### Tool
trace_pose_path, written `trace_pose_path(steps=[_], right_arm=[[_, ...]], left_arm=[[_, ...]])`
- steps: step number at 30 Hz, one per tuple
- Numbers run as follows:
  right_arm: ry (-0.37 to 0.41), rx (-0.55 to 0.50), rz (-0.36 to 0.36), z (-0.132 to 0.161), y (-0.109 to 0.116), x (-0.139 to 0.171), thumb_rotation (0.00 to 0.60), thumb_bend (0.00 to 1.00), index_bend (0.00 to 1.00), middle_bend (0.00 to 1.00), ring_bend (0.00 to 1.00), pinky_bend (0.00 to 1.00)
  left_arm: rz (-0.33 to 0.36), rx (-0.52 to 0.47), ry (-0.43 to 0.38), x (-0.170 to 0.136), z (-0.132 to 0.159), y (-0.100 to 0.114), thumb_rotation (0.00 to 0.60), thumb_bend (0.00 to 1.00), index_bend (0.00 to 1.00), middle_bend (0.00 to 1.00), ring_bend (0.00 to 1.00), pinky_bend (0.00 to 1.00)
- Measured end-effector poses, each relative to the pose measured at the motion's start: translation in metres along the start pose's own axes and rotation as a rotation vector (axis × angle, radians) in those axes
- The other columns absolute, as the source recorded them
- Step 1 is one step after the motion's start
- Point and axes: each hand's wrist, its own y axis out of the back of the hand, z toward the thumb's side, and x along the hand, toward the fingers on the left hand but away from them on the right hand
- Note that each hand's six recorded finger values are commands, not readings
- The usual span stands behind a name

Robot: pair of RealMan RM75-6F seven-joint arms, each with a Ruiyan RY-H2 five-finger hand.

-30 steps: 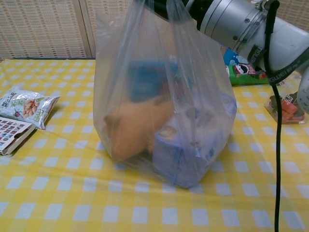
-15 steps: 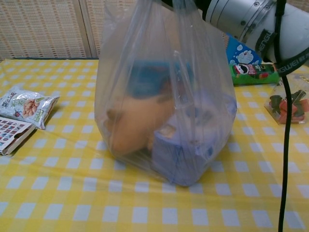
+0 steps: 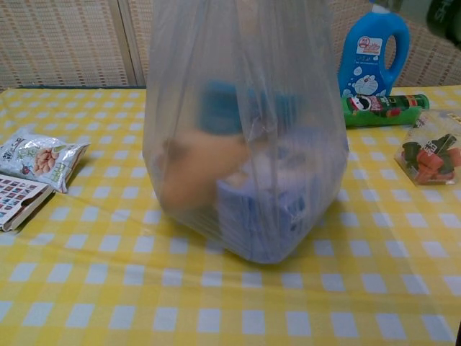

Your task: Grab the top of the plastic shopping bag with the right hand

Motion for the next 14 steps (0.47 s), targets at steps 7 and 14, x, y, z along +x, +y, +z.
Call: trace_pose_path(steps=[7,14], right_arm=[[0.037,0.083,0.096,0.048,-0.068,0.002,0.600,0.46,0.83,0.86,0.99,0.94],[0.091,0.113,0.097,0.071,-0.089,0.016,0.600,0.46,0.83,0.86,0.99,0.94]], left_arm=[[-0.017,0.009,-0.007,0.002,0.004,-0.005,0.600,0.30,0.00,0.16,0.11,0.01],[-0.021,0.019,-0.009,0.003,0.007,-0.008,0.600,0.30,0.00,0.16,0.11,0.01]])
